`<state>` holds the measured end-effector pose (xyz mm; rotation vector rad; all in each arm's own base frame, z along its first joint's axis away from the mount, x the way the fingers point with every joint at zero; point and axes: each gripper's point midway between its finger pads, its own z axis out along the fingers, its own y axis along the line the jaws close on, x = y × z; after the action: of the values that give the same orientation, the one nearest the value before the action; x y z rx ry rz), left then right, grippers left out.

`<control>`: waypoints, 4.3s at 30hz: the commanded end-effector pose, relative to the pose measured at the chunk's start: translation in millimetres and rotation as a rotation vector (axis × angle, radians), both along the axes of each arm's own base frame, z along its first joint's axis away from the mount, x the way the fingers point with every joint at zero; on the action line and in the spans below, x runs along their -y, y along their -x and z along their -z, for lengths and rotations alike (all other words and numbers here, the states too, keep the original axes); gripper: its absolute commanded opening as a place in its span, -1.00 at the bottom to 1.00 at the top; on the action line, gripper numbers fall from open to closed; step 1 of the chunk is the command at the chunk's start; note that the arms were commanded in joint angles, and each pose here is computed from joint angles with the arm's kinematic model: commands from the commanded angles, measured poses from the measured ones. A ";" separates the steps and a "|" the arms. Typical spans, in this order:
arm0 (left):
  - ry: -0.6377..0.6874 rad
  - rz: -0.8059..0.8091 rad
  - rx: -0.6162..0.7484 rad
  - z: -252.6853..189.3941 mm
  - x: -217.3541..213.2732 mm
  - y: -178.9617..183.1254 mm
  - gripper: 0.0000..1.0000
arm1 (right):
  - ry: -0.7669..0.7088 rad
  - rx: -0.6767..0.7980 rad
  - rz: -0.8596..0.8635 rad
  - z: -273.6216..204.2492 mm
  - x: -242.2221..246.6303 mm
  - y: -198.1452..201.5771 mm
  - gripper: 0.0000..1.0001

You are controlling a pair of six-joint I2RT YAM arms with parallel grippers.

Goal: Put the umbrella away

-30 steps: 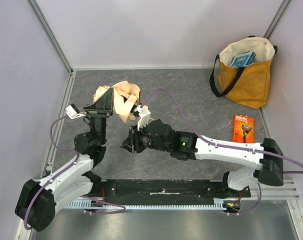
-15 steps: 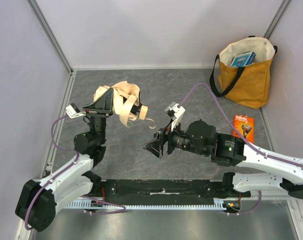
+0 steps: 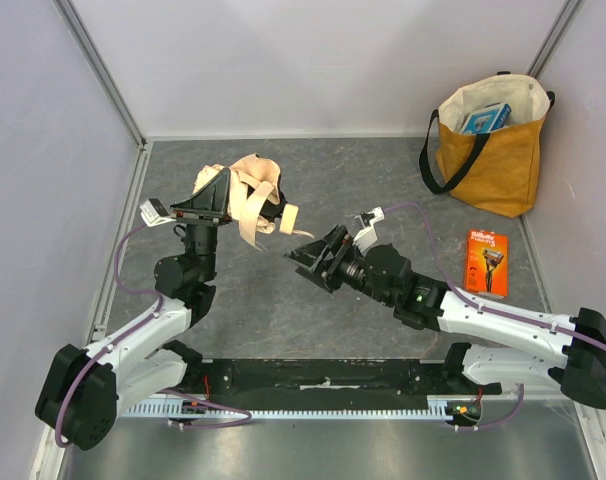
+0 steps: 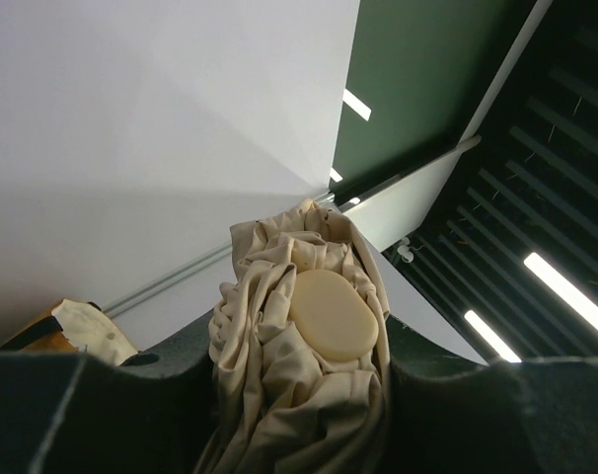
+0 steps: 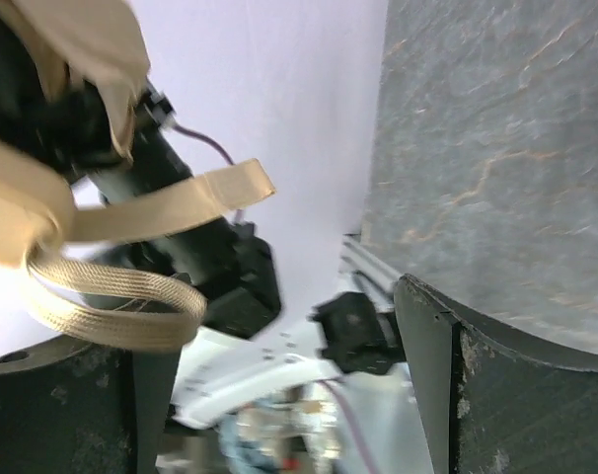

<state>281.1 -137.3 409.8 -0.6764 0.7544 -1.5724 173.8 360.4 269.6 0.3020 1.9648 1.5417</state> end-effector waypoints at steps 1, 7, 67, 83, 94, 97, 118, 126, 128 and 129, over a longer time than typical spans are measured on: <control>0.170 0.018 0.276 -65.4 -27.2 48.2 -0.96 | -0.378 -0.422 -0.009 -29.8 -2.1 -5.3 0.79; 0.152 0.024 0.317 -66.7 -22.5 50.7 -0.96 | -0.566 -0.776 -0.178 -25.8 -33.1 4.8 0.77; 0.289 0.250 0.360 -80.4 -22.5 75.5 -0.96 | -0.906 -0.635 -0.217 -93.8 -87.3 -51.6 -1.00; 0.284 0.543 0.035 -41.1 13.8 67.5 -0.96 | -0.675 -0.066 -0.149 -103.4 -89.3 -118.0 -1.00; -0.009 0.445 -0.486 42.5 30.9 58.8 -0.96 | -0.480 0.325 -0.116 -122.0 -62.3 -126.9 -1.00; -0.127 0.387 -0.645 76.2 29.6 57.7 -0.96 | -0.393 0.399 -0.067 -113.8 -51.6 -125.8 -1.00; -0.508 0.164 -1.006 207.5 -6.8 71.6 -0.96 | -0.224 0.714 0.032 -127.5 -9.3 -88.1 -1.00; -0.607 0.126 -1.206 255.7 -12.7 69.1 -0.96 | -0.284 0.742 -0.038 -133.0 -25.2 -69.3 -1.00; -0.641 0.079 -1.272 268.6 -21.9 69.9 -0.96 | -0.253 0.782 -0.067 -135.0 -29.4 -58.8 -1.00; -0.652 0.067 -1.293 273.3 -24.4 70.4 -0.96 | -0.211 0.824 -0.066 -135.1 -30.4 -55.1 -0.99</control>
<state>234.5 -155.3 229.1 -1.0753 1.8449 -1.1813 236.4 415.6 290.2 -0.2708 1.6202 1.5946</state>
